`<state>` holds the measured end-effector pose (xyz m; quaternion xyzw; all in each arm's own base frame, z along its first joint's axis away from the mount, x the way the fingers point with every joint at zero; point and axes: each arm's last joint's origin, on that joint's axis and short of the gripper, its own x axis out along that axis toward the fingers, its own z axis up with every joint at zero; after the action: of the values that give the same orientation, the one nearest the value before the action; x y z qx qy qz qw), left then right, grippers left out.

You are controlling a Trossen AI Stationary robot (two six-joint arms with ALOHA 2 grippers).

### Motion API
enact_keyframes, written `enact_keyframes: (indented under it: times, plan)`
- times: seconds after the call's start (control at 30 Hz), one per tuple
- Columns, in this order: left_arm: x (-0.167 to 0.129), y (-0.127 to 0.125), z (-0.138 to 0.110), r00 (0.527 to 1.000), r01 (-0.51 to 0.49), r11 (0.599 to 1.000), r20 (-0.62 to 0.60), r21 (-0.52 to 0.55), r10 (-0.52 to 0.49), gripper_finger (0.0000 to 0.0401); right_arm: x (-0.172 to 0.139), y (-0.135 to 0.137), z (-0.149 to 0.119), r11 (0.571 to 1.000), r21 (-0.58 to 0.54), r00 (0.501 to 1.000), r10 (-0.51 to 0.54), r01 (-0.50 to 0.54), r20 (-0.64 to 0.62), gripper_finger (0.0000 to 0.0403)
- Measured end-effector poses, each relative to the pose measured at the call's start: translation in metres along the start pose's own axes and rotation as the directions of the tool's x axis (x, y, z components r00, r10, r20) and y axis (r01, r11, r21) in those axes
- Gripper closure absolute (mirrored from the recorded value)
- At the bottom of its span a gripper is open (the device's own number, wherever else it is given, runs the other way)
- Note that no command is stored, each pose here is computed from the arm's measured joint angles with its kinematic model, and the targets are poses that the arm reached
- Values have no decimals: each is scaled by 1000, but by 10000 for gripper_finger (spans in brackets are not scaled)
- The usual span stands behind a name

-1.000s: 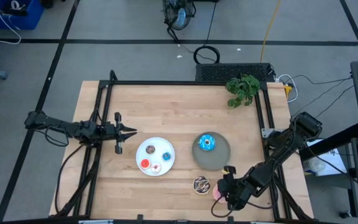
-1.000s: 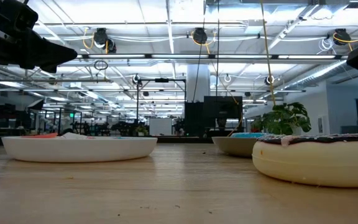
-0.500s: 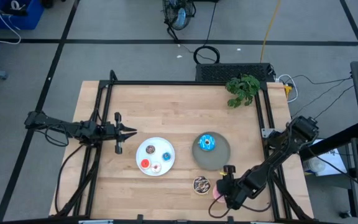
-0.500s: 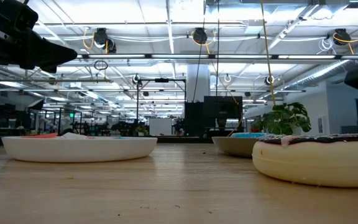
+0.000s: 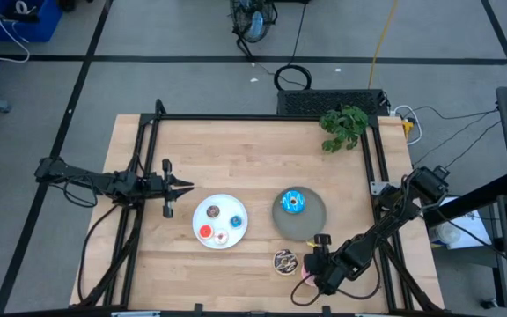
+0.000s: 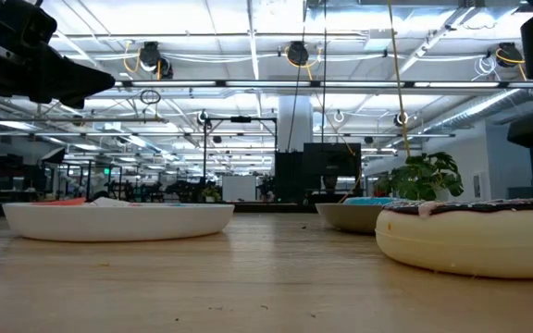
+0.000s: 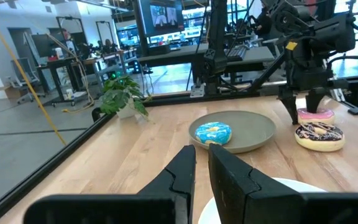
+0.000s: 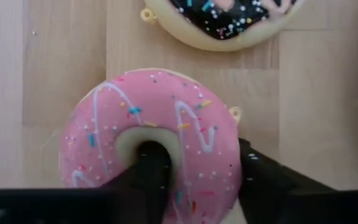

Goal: Pick & Place donuts
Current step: Put the large pink donut on the brown plate

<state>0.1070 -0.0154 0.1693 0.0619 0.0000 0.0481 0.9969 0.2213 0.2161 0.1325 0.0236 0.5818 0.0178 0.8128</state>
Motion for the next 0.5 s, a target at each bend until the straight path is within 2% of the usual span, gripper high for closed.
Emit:
enact_keyframes:
  times: [0.2, 0.5]
  plan:
    - [0, 0, 0, 1000, 0, 1000, 0, 0, 0, 350, -23, -6, 6, 998, 24, 998, 59, -60, 25, 381]
    - [0, 0, 0, 1000, 0, 1000, 0, 0, 0, 350, -61, -26, 15, 994, 74, 993, 77, -83, 88, 392]
